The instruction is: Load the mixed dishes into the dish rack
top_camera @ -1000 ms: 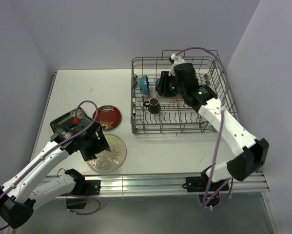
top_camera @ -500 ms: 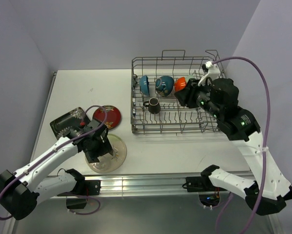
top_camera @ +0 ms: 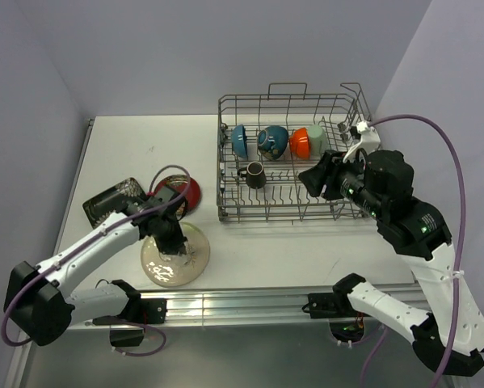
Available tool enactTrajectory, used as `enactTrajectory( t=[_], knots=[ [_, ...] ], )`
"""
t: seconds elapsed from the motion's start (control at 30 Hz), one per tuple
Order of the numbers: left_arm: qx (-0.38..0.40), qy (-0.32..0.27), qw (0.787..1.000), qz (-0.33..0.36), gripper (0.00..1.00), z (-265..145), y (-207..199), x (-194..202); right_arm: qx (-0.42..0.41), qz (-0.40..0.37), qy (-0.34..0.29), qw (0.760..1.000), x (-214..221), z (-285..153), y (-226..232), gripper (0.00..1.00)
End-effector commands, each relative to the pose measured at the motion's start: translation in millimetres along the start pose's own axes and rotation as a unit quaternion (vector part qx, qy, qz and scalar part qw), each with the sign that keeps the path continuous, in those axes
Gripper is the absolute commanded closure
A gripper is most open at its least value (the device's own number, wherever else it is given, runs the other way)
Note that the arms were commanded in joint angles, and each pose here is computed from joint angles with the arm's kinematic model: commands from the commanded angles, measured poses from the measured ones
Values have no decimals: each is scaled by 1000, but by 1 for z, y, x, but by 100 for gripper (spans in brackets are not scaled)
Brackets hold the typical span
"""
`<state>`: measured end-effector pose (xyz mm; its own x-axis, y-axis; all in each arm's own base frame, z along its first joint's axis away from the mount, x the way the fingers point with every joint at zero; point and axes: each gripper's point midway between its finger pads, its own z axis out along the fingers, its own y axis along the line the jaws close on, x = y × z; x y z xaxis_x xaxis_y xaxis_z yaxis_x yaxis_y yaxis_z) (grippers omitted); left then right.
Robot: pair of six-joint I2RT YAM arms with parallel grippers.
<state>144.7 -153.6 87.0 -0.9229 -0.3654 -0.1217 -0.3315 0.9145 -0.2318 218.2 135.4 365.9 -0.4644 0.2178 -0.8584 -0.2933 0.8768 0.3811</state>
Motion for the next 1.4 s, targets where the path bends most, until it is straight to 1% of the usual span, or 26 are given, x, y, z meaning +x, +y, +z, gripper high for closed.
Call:
enactTrajectory(
  t=[0.0,0.03,0.07,0.1,0.13,0.17,0.2,0.23,0.27,0.3,0.33,0.37,0.4,0.43,0.47,0.5,0.53,0.57,0.6,0.73,1.03,1.13,1.2,1.23,1.3,1.37],
  knots=[
    [73,-62,995,31,100,-66,-42,-31,-49,30,42,997,9,2,23,35],
    [79,-68,993,46,100,-85,-45,-33,-73,38,51,995,10,5,33,27],
    [130,-106,984,53,100,-127,-70,-48,-98,47,66,992,14,8,43,23],
    [151,-117,980,58,100,-146,-80,-53,-153,70,101,981,22,5,64,21],
    [182,-131,972,65,100,-169,-92,-57,-189,79,111,973,21,11,79,18],
    [244,-144,956,74,100,-206,-112,-58,-250,90,150,952,32,5,98,17],
    [283,-145,945,80,100,-223,-124,-56,-275,116,172,939,36,6,108,16],
    [323,-140,933,78,100,-239,-135,-53,-318,119,160,927,27,5,122,16],
    [376,-148,911,80,100,-256,-153,-55,-336,132,178,915,38,8,125,15],
    [430,-130,889,91,100,-276,-160,-41,-368,155,195,896,38,-3,135,15],
    [469,-111,873,72,100,-286,-168,-35,-398,152,174,888,28,-6,142,15],
    [513,-110,849,70,100,-287,-181,-36,-409,160,182,880,34,-5,143,15],
    [551,-108,825,68,100,-302,-179,-27,-431,181,193,863,32,-17,149,15],
    [564,-61,823,41,100,-284,-180,-19,-455,178,177,854,27,-18,154,16],
    [592,-60,803,36,100,-293,-177,-14,-466,185,174,848,25,-22,156,16],
    [633,-70,770,40,100,-310,-182,-15,-476,200,176,838,21,-28,159,16],
    [651,-45,757,22,100,-313,-182,-10,-493,195,160,833,15,-32,162,16],
    [653,-31,757,9,100,-297,-181,-10,-493,201,162,831,17,-30,162,16],
    [680,-39,732,16,100,-312,-180,-8,-491,206,165,830,17,-28,162,16],
    [697,-28,716,9,100,-315,-178,-5,-487,203,171,832,18,-20,162,16],
    [710,-33,704,8,100,-330,-177,-5,-458,185,181,851,32,-4,154,18],
    [711,-28,703,2,100,-327,-177,-5,-471,187,178,843,32,-4,155,18],
    [721,-25,693,2,100,-330,-176,-3,-476,196,181,838,30,-4,157,19],
    [720,-19,694,-7,100,-325,-175,-4,-481,195,179,836,29,-4,158,19],
    [728,-18,686,-8,100,-327,-175,-4,-482,201,186,832,29,-1,159,19],
    [728,-13,685,-6,100,-326,-176,-3,-487,204,188,828,28,2,162,20]
  ],
)
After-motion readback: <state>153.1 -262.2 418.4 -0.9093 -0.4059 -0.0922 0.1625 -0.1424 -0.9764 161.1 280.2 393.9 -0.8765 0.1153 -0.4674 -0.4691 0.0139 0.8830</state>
